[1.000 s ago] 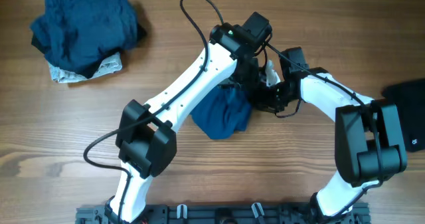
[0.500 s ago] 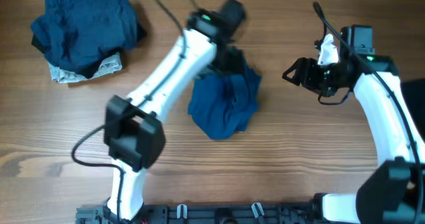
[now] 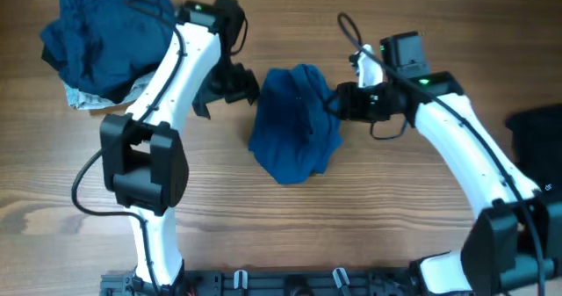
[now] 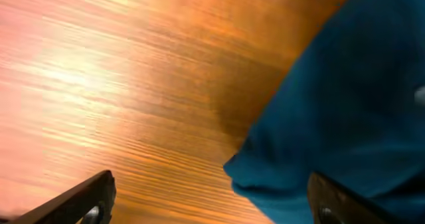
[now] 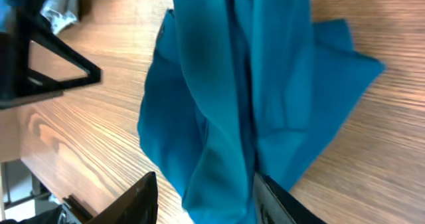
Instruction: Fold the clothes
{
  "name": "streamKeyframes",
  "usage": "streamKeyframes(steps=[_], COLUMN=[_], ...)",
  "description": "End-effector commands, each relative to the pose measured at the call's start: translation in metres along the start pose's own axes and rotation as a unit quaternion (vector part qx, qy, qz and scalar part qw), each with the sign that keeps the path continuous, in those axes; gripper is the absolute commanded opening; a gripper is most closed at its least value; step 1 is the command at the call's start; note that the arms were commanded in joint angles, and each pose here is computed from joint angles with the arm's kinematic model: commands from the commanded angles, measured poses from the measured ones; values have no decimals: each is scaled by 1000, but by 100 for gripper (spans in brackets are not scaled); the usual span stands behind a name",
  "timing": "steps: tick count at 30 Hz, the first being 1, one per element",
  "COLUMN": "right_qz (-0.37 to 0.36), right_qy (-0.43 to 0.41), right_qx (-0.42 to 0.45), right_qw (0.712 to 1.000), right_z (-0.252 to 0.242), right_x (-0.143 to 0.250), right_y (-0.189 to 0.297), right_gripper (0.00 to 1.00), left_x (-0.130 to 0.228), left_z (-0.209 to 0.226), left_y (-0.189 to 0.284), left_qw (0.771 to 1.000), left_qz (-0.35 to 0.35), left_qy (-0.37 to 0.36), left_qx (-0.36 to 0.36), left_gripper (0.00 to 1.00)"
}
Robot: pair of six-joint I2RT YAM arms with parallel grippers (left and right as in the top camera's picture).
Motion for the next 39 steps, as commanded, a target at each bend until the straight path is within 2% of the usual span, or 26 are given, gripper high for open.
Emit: streamKeyframes(steps=[1,7,13,16,17,20,22,27,31,34,39], right_qz=[32,68,63,59,59,62,62,56,40,20,27], right_qy=[-23,-34,-36,-34,-34,-36,-47,-67,-119,-118,-121], right_qx=[17,24,79,74,72,69,71,76,162,216,216], right_qw=[999,997,994,995,995,995,994,993,979,969,969], right_z=[-6,-19,-38,-36,-35,-34,-35,-33,-49,-57,-52], right_x=[11,22,22,20,20,21,21,20,27,29,37], right_y=[-31,-58,-56,-57,-57,-57,-57,-52,-23,3,14], right_gripper=[45,45,45,44,41,23,4,4,4,4,4], left_x=[22,33,33,33,32,27,24,23,20,19,18], left_z=[-11,-26,-30,-30,-31,-38,-43,-45,-48,-49,-49], left_y=[-15,-23,-24,-24,-24,-23,-23,-23,-24,-28,-31], left_qw=[999,998,997,997,997,997,996,996,995,996,996], left_qz=[33,32,28,27,24,15,7,3,-1,0,3], left_qy=[-32,-55,-60,-60,-60,-63,-65,-68,-68,-68,-67], left_qx=[25,30,32,33,35,51,59,63,66,65,63], left_gripper=[92,92,93,93,93,93,92,92,92,92,93])
Point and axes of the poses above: each gripper's point midway between its finger pads, its own y axis back along the fingers, its own z axis along the line the jaws close on, x = y × z, the point moved 1 cm from there along y, back along the fingers, and after that the axes turned 4 degrees about y, right-handed, at the moved point
